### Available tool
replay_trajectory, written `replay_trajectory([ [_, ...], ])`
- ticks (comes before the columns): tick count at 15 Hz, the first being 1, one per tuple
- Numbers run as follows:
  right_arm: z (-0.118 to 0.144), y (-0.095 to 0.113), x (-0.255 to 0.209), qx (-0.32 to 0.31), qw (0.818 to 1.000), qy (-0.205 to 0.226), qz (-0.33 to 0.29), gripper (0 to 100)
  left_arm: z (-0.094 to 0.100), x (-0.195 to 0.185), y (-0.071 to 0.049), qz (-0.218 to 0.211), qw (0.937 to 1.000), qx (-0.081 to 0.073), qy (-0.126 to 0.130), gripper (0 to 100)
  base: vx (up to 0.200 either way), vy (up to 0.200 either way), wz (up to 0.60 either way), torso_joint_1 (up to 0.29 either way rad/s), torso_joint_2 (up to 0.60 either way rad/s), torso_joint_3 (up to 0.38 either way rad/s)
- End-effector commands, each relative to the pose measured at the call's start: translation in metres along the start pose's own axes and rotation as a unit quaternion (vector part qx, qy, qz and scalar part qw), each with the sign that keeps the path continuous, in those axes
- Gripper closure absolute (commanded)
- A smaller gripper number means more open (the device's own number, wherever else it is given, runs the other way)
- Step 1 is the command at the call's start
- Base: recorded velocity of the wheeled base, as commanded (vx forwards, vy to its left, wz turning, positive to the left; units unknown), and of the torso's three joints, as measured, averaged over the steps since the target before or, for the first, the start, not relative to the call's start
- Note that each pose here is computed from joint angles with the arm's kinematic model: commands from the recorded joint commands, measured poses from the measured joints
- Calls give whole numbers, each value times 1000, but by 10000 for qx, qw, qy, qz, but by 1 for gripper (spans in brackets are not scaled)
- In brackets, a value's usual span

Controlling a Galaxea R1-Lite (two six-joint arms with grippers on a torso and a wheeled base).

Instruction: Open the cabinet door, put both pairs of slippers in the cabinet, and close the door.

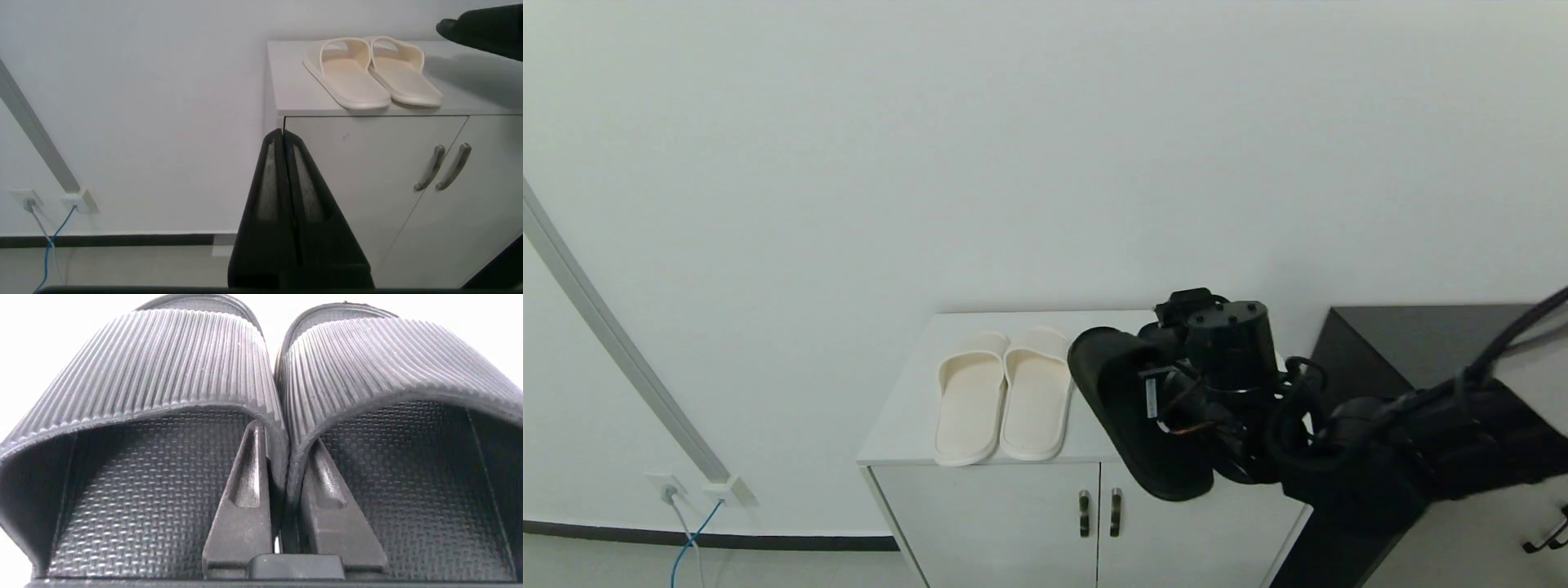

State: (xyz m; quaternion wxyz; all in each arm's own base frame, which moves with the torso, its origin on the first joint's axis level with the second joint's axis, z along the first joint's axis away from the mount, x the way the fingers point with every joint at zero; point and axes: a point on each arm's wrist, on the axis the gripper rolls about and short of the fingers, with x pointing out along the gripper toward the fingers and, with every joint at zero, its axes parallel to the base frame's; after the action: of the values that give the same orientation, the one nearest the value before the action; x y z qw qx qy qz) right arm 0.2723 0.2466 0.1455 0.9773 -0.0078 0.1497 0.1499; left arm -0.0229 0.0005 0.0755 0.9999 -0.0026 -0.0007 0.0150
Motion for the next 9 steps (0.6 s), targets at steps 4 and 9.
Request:
replay_trajectory([
  [4, 2, -17, -104, -482, 9737, -150, 2221, 100, 0, 0, 0, 3, 10000, -20, 6, 100, 0, 0, 0, 0, 0, 0],
  [9, -13, -28, -127, -1241, 9496, -313, 2862, 100, 0, 0, 0, 19, 10000, -28, 6, 100, 0, 0, 0, 0, 0, 0],
])
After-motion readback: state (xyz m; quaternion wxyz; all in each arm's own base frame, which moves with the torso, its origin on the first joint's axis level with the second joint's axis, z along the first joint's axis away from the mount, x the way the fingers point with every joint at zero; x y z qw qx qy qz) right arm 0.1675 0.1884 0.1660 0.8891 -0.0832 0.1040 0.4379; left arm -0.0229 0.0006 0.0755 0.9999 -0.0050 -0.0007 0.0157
